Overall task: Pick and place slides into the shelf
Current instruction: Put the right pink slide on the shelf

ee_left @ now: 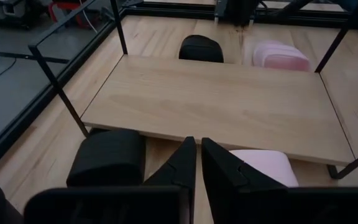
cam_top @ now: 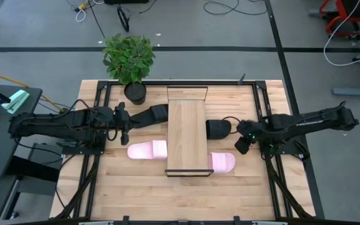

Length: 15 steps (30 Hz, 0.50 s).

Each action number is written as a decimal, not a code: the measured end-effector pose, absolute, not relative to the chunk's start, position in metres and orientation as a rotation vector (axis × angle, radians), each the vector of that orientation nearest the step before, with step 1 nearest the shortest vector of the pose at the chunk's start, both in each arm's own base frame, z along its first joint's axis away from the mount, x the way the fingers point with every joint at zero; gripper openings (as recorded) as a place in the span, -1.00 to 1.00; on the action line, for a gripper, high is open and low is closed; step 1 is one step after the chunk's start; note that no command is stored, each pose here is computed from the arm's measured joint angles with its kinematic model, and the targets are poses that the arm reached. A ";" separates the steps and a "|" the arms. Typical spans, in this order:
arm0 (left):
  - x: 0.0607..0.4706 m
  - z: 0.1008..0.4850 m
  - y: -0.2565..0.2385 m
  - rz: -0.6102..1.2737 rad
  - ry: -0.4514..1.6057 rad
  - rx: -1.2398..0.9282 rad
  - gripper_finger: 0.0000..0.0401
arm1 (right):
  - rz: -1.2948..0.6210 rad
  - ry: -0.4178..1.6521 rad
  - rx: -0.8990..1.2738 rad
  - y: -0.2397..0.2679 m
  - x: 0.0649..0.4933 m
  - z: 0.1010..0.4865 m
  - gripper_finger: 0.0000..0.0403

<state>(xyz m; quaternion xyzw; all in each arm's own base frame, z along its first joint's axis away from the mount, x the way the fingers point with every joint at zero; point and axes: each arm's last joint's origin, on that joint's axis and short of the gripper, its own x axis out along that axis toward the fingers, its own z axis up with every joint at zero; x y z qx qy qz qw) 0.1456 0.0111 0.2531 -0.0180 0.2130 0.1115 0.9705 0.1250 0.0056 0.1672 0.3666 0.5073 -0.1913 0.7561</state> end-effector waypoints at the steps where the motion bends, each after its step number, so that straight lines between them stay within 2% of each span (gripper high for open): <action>1: 0.146 0.253 0.011 0.225 0.430 -0.036 -0.83 | -0.404 1.104 0.826 0.006 0.125 0.163 -0.48; 10: 0.145 0.253 0.011 0.225 0.432 -0.036 -0.90 | -0.330 1.135 0.988 0.010 0.125 0.155 -0.47; 15: 0.145 0.253 0.011 0.225 0.432 -0.036 -0.89 | -0.325 1.139 1.002 0.011 0.125 0.155 -0.37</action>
